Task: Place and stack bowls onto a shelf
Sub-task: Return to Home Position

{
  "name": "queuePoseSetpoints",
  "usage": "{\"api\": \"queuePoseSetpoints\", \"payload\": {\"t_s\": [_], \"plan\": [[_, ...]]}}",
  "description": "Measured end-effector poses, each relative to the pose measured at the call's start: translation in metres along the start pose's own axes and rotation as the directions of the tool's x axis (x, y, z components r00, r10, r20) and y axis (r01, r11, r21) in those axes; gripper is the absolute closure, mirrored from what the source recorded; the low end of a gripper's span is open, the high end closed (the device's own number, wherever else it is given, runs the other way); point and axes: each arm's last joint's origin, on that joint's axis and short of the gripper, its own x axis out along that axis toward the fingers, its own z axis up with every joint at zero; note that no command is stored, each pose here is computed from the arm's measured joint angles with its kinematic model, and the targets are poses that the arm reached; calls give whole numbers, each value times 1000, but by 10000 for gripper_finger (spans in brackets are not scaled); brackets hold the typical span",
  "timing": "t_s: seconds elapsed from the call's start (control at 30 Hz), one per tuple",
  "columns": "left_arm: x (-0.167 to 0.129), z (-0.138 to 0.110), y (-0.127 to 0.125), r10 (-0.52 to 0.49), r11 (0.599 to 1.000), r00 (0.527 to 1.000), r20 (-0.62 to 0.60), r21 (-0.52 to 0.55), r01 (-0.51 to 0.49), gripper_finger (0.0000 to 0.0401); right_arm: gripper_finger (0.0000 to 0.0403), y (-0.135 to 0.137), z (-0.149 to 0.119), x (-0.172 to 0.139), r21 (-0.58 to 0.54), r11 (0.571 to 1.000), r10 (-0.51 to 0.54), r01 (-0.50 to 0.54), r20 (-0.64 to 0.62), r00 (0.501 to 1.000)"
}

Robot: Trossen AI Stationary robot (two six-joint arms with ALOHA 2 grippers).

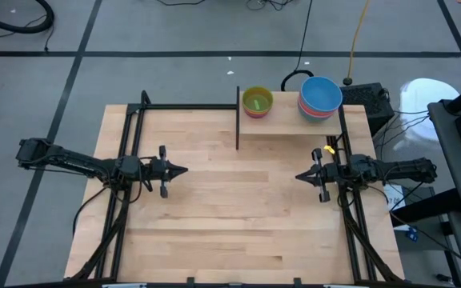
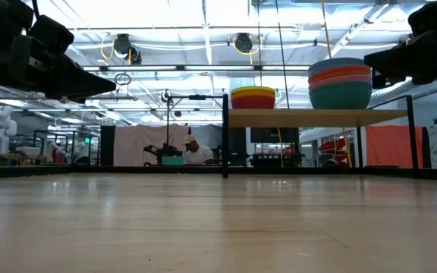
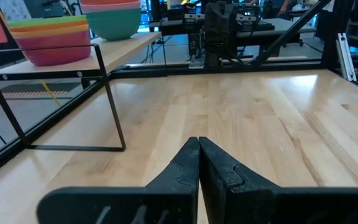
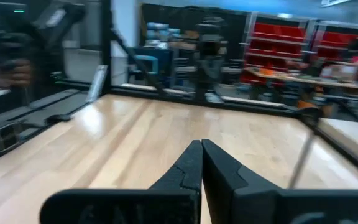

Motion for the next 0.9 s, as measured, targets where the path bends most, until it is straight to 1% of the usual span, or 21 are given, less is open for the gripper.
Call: {"api": "queuePoseSetpoints", "payload": {"t_s": [0.07, 0.13, 0.2, 0.3, 0.47, 0.63, 0.8, 0.9], "plan": [[0, 0, 0, 0, 1000, 1000, 0, 0, 0, 397, 403, 1, 0, 0, -3, 999, 39, -39, 0, 999], [0, 0, 0, 0, 1000, 1000, 0, -1, 0, 394, 403, 2, 0, 0, 4, 999, 52, -52, 4, 999], [0, 0, 0, 0, 1000, 1000, 0, -2, 0, 389, 403, 2, 1, 0, 5, 999, 49, -49, 16, 999], [0, 0, 0, 0, 1000, 1000, 0, -2, 0, 387, 403, 1, 3, 0, -39, 998, 42, -41, 41, 998], [0, 0, 0, 0, 1000, 1000, 0, 1, 0, 397, 403, -1, 4, 0, -50, 999, -20, 22, 52, 998], [0, 0, 0, 0, 1000, 1000, 1, 0, 0, 389, 403, -1, 4, 0, -40, 999, -15, 17, 55, 998], [0, 2, 0, 0, 1000, 1000, 20, -3, 0, 397, 403, -1, 4, 0, -39, 999, -16, 18, 57, 998], [-2, 5, 0, -3, 1000, 999, 45, -3, 3, 395, 403, -1, 4, 0, -39, 999, -16, 18, 58, 998]]}}
